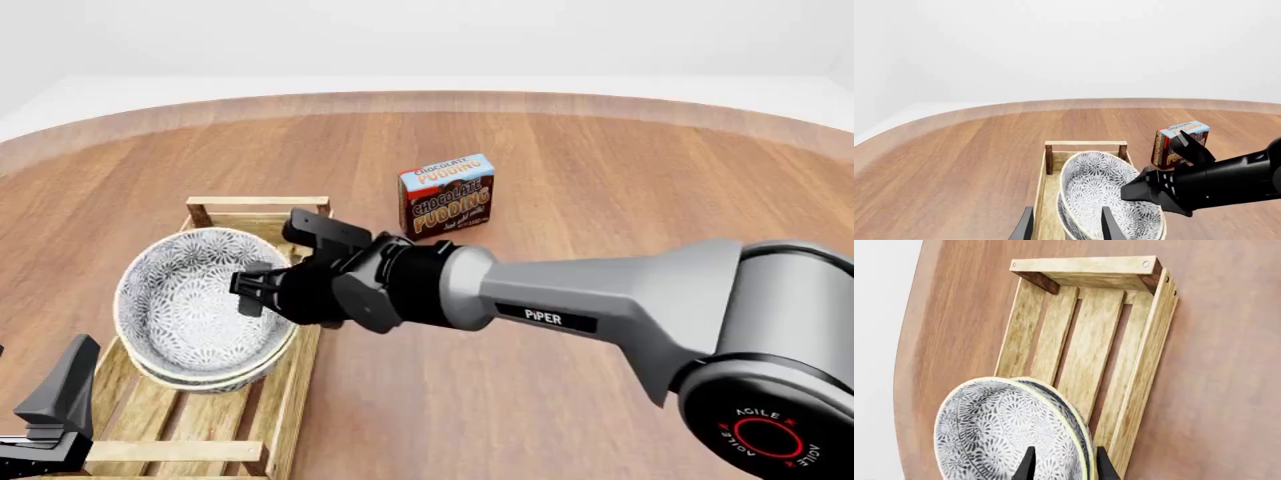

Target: Stack the left bowl on the right bowl and place them in the tray.

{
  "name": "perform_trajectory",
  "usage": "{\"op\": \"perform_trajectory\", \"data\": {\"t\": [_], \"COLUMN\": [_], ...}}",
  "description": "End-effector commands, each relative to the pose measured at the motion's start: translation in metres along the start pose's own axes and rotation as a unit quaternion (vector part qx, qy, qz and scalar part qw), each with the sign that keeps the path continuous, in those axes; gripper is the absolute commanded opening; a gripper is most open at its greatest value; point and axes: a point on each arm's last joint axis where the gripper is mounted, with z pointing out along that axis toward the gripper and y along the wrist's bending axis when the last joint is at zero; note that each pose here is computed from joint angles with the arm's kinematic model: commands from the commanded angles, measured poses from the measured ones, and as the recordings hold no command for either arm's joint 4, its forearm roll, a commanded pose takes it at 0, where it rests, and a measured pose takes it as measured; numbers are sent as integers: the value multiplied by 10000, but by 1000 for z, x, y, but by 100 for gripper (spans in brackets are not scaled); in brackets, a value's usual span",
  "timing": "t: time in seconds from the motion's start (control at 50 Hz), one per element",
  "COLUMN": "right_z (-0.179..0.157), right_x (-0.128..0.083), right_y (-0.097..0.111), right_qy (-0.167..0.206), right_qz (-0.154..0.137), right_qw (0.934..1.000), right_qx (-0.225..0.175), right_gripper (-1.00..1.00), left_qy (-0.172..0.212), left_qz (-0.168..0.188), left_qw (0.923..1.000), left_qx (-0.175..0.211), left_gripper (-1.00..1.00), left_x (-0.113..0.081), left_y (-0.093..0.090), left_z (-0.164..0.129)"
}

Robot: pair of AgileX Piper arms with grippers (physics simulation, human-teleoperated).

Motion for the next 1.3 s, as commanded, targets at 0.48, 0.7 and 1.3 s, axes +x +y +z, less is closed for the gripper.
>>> {"op": "perform_trajectory", "data": {"t": [0.48,0.7,1.3], "right_z": [-35,-83,-202], "right_x": [-23,-35,-16], "right_y": [9,17,-33], "right_qy": [-272,-518,-1289], "right_qz": [41,-134,83], "right_qw": [9995,9978,9887], "right_qx": [-181,-378,-762], "right_gripper": [100,100,100], "left_qy": [0,0,0], "left_qz": [0,0,0], "left_qw": [10000,10000,10000], "left_qx": [0,0,0], "left_gripper": [100,100,100], "left_x": [0,0,0], "left_y": [0,0,0], "left_z": [0,0,0]}}
